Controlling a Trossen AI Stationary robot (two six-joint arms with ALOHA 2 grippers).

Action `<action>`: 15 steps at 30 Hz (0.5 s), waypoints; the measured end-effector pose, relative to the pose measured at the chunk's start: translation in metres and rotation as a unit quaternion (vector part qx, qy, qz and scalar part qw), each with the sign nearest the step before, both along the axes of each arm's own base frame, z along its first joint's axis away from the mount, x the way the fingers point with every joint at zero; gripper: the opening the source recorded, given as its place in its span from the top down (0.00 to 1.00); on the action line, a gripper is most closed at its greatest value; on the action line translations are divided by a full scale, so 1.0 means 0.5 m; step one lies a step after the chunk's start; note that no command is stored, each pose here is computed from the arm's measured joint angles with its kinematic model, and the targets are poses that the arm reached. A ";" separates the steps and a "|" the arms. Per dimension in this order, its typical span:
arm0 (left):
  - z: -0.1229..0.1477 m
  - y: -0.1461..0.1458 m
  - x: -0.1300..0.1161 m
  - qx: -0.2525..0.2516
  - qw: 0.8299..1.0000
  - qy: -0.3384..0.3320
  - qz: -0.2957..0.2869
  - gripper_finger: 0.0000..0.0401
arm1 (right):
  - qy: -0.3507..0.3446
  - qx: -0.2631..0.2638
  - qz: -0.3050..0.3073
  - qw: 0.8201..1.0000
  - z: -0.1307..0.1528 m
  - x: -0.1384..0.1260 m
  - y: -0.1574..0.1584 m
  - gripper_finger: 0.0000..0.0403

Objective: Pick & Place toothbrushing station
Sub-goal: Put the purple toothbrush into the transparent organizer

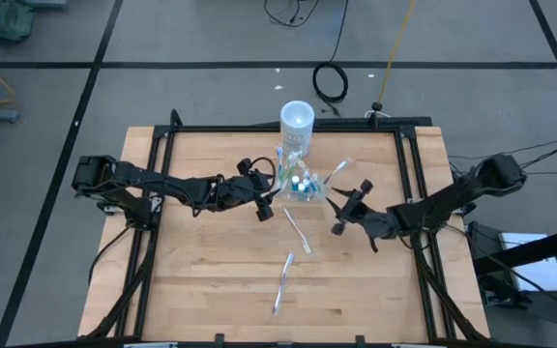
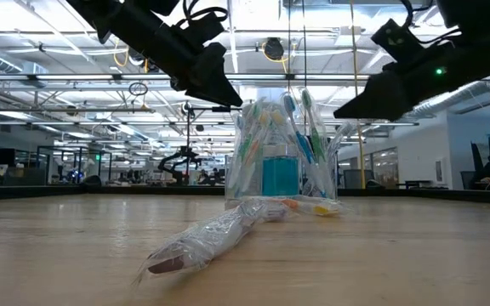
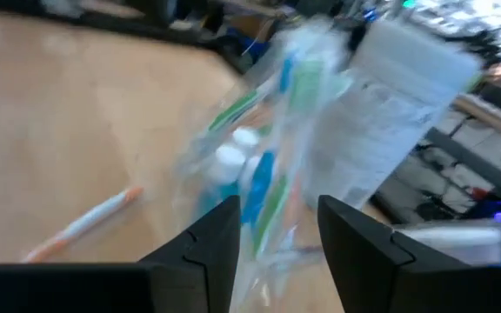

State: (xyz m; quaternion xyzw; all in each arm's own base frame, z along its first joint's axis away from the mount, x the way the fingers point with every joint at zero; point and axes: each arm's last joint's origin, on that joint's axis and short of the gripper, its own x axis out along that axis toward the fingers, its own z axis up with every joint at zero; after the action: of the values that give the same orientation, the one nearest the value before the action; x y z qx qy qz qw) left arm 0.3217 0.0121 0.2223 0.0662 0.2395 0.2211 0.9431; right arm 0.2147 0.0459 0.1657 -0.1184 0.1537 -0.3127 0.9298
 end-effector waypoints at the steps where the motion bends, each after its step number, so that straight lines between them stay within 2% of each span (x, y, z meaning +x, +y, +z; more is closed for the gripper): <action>1: 0.000 0.000 0.000 0.000 1.000 0.000 0.000 0.47 | 0.009 0.005 0.011 1.000 -0.002 -0.003 0.002 0.63; 4: -0.001 0.000 -0.001 0.000 1.000 0.003 0.000 0.47 | 0.020 0.027 0.049 0.998 -0.006 -0.005 0.007 0.63; 11: -0.001 0.000 0.000 -0.002 1.000 0.003 -0.003 0.47 | 0.040 0.037 0.076 0.996 -0.012 -0.006 0.009 0.64; 15: -0.001 0.000 0.000 -0.002 1.000 0.002 -0.002 0.47 | 0.055 0.070 0.114 0.989 -0.020 -0.007 0.013 0.63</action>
State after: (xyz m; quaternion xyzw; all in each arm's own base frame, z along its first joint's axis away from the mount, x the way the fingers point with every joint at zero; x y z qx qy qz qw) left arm 0.3215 0.0121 0.2218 0.0651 0.2420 0.2183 0.9432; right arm 0.2112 0.0525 0.1559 -0.0871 0.2118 -0.1858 0.9555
